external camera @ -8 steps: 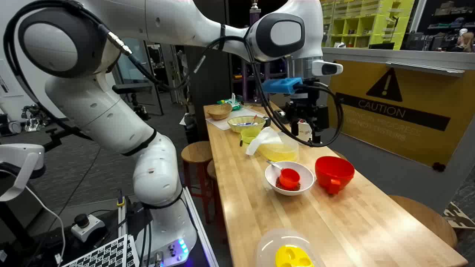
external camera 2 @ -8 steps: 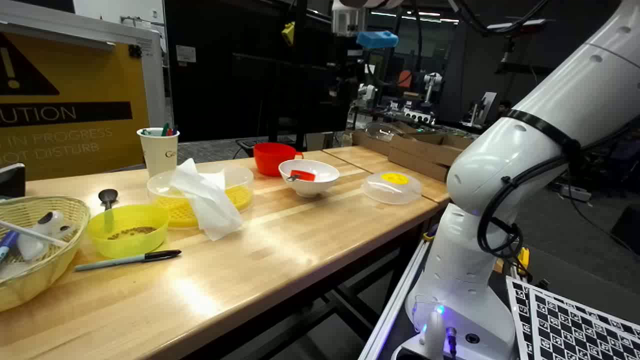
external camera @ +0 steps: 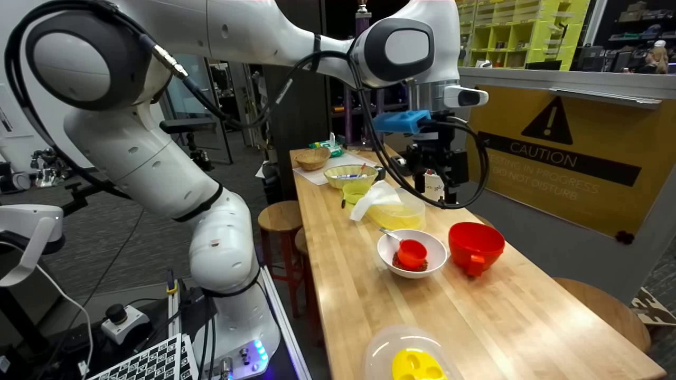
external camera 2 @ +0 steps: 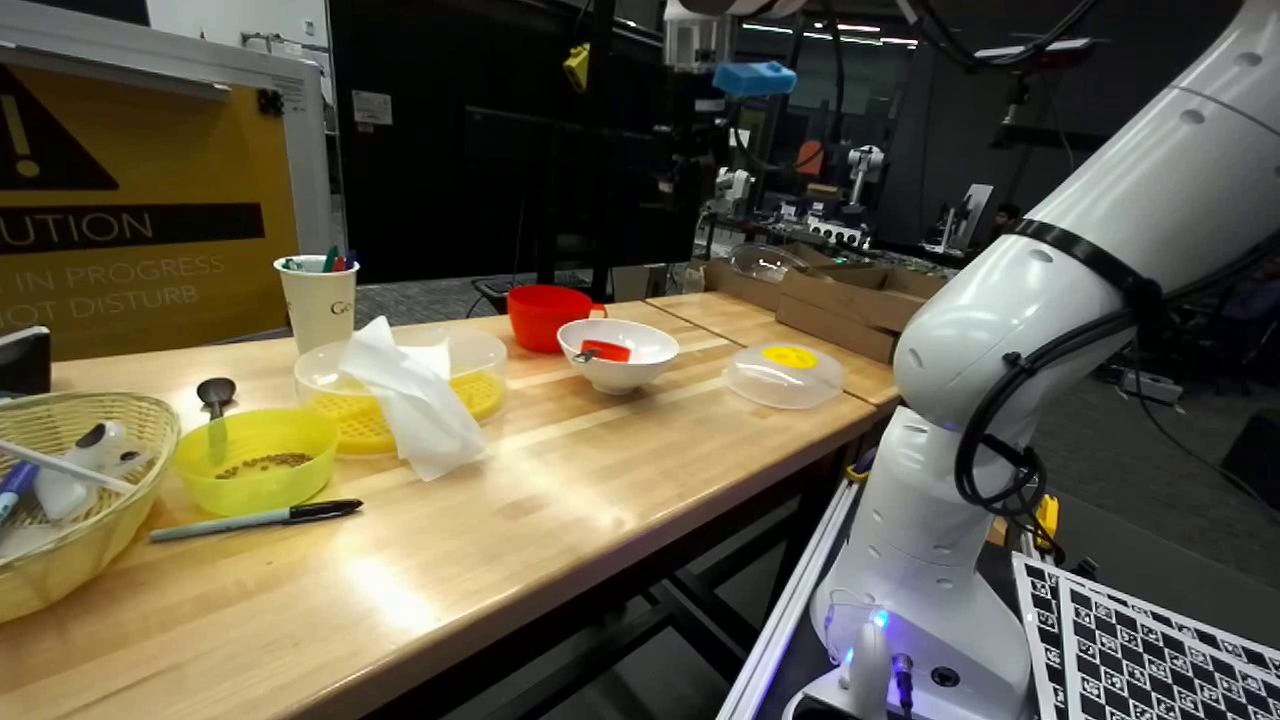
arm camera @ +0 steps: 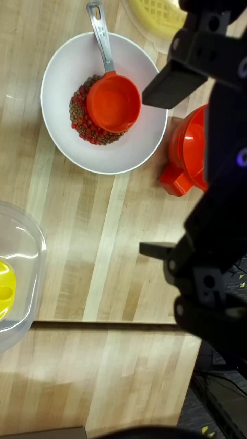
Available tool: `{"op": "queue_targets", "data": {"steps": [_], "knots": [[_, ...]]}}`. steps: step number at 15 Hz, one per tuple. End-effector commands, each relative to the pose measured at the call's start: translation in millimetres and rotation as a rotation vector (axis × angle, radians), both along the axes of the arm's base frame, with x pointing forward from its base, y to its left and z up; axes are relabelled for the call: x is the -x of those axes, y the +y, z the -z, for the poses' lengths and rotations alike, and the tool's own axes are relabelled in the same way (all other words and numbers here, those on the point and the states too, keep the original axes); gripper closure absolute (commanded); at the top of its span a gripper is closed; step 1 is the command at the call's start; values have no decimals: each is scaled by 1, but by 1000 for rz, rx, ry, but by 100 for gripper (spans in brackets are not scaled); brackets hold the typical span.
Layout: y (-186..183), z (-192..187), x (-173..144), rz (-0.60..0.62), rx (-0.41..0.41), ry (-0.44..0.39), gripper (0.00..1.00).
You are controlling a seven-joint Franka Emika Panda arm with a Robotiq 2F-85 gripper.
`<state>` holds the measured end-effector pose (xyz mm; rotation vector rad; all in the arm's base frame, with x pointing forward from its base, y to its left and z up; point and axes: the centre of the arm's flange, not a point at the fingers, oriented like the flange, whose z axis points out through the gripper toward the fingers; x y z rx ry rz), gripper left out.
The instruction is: Use the white napkin to wipe the counter.
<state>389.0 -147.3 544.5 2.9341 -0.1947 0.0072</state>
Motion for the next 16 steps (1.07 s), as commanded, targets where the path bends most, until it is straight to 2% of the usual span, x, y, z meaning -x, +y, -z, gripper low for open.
{"op": "queue_targets", "data": {"steps": [1,16], "knots": [[0,0,0,0,0,0,0],[0,0,0,0,0,0,0]]}}
